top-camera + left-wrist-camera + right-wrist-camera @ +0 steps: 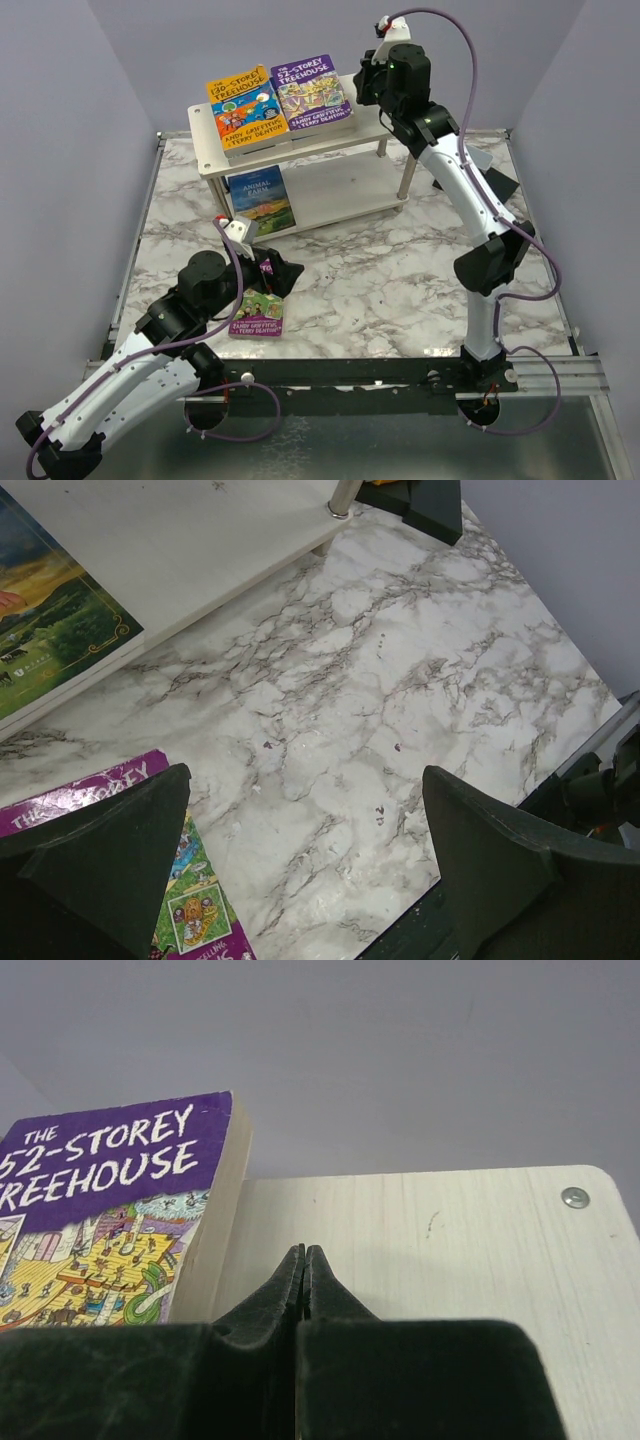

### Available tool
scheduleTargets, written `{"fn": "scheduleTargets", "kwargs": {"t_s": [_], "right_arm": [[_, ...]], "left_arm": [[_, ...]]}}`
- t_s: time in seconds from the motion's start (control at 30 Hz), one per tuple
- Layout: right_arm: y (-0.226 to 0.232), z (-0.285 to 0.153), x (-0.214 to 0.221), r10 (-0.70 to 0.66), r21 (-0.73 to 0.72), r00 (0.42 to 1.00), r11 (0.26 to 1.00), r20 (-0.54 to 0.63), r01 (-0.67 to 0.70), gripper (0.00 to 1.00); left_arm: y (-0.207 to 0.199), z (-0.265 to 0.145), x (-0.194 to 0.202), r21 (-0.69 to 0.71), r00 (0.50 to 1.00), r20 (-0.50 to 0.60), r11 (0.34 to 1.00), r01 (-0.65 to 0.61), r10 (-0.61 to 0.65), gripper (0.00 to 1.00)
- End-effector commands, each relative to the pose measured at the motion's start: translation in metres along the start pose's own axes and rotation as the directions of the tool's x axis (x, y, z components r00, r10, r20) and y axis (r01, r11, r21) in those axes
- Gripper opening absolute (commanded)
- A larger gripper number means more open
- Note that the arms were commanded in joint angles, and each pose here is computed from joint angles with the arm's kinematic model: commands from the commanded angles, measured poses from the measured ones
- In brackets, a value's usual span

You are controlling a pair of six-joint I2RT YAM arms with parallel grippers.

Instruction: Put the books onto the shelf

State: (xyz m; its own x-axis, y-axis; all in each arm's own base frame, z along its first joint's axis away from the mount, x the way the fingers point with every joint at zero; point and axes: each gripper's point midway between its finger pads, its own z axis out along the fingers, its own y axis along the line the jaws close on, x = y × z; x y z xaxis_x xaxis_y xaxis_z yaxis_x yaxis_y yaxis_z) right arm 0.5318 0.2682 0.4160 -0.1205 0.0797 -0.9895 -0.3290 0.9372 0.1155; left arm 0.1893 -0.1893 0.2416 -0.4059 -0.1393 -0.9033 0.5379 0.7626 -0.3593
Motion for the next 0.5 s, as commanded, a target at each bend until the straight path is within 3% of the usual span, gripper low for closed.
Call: {"fn": "scheduleTargets", "kwargs": {"t_s": [0.0,0.47], "right_arm": [[0.022,0.005,-0.005,-0.001,-0.125,1.000,0.992,0.026,0.004,0.00],[0.050,0.008,0.010,0.009,-0.279,1.000,0.960,-0.005,-0.010,0.01]], "left_arm": [[0.006,0.001,0.004,-0.023,1.000,-0.006,1.000,-0.009,0.008,0.99],[0.005,0.001,0.003,-0.018,1.000,-0.005,1.000,-0.008,0.008,0.99]]}}
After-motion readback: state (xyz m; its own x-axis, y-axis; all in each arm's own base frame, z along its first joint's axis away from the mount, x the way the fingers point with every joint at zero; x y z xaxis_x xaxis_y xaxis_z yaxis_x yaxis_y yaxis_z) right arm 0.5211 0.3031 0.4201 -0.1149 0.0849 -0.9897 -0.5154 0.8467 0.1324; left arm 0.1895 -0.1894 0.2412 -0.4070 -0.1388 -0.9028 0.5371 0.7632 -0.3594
